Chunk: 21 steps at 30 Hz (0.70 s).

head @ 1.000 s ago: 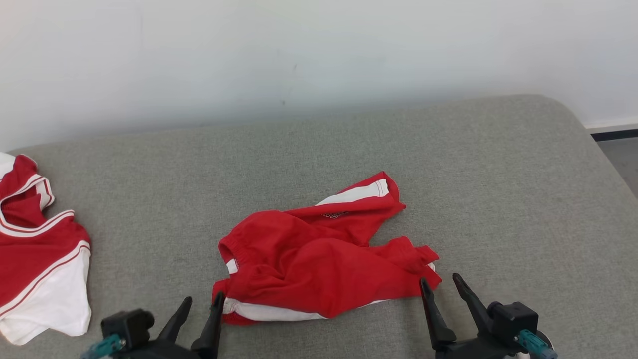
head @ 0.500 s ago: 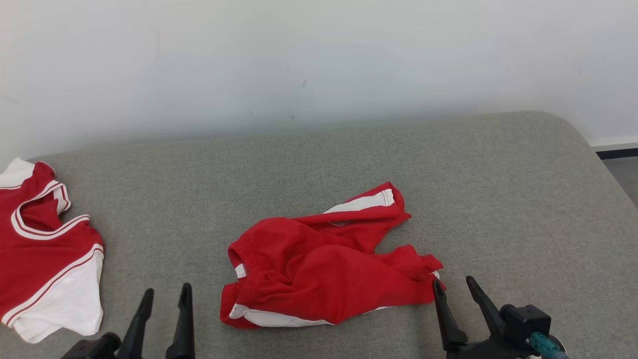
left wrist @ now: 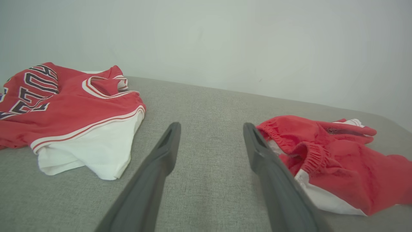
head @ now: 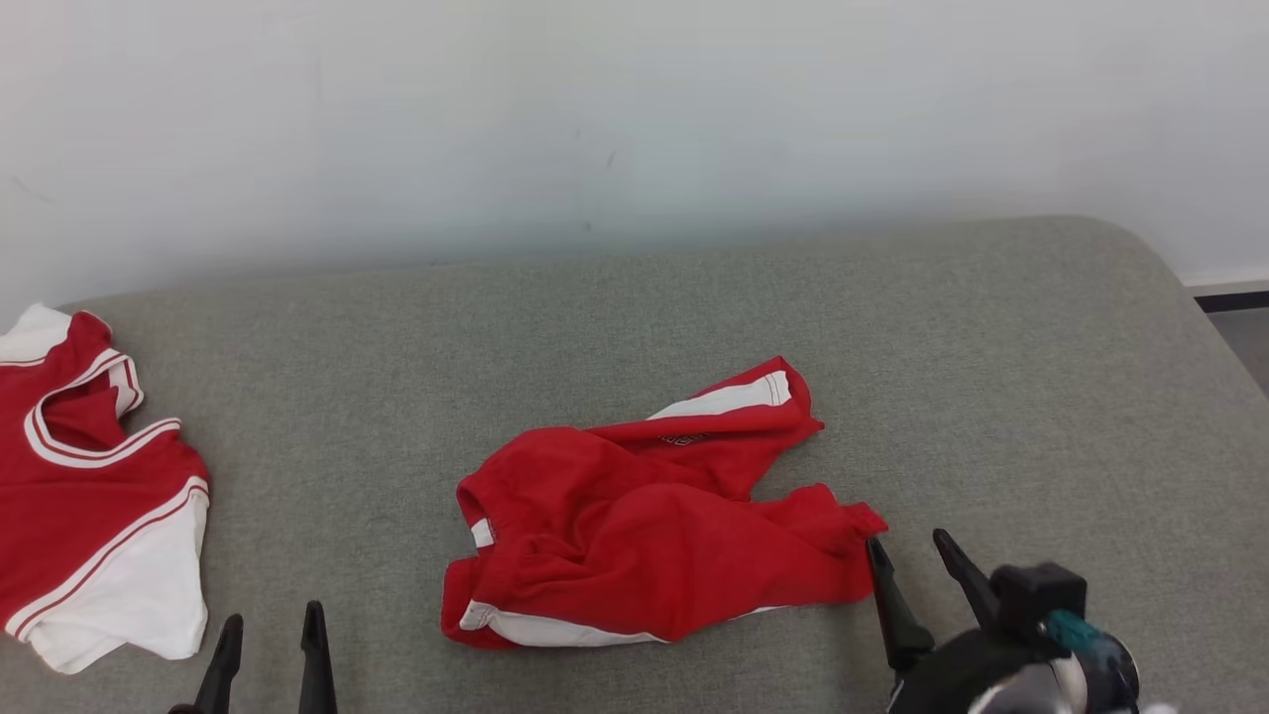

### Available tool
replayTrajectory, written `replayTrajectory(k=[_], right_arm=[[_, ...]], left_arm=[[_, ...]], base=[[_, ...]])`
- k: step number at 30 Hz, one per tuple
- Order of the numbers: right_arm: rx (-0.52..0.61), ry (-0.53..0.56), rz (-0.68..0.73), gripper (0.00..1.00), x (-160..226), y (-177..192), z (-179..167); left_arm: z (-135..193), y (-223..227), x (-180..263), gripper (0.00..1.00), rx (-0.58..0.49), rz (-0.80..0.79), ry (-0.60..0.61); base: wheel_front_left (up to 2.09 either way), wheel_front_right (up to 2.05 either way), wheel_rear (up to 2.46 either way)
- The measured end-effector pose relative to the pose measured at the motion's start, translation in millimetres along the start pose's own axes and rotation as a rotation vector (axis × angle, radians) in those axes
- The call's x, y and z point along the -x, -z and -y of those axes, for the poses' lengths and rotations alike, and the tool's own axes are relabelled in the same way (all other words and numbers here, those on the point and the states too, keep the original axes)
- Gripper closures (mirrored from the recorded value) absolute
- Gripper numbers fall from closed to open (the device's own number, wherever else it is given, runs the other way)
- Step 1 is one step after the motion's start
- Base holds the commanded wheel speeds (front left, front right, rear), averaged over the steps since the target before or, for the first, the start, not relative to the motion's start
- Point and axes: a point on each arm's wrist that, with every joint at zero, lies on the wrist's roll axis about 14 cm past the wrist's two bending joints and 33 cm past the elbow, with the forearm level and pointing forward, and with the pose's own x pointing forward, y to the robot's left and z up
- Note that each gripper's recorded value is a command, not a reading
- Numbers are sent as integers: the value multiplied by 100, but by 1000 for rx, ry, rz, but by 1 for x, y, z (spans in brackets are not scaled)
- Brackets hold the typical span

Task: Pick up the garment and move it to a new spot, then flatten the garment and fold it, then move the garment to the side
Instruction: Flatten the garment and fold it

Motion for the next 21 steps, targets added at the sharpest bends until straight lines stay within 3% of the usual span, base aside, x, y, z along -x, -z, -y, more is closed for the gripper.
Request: replayTrajectory(k=[8, 19, 20, 21], right_arm=[[25, -24, -294, 0, -20, 30, 3], [51, -130, -392, 0, -45, 38, -18], [43, -132, -395, 5, -46, 39, -18], [38, -134, -397, 36, -46, 40, -19]], left_arm=[[3, 5, -15, 0, -6, -9, 19], [5, 18, -24, 0, 4, -42, 30], [5, 19, -25, 0, 6, -45, 32], [4, 19, -25, 0, 6, -45, 31]], base=[[0, 0, 0], [0, 0, 0], [0, 0, 0], [0, 0, 0]])
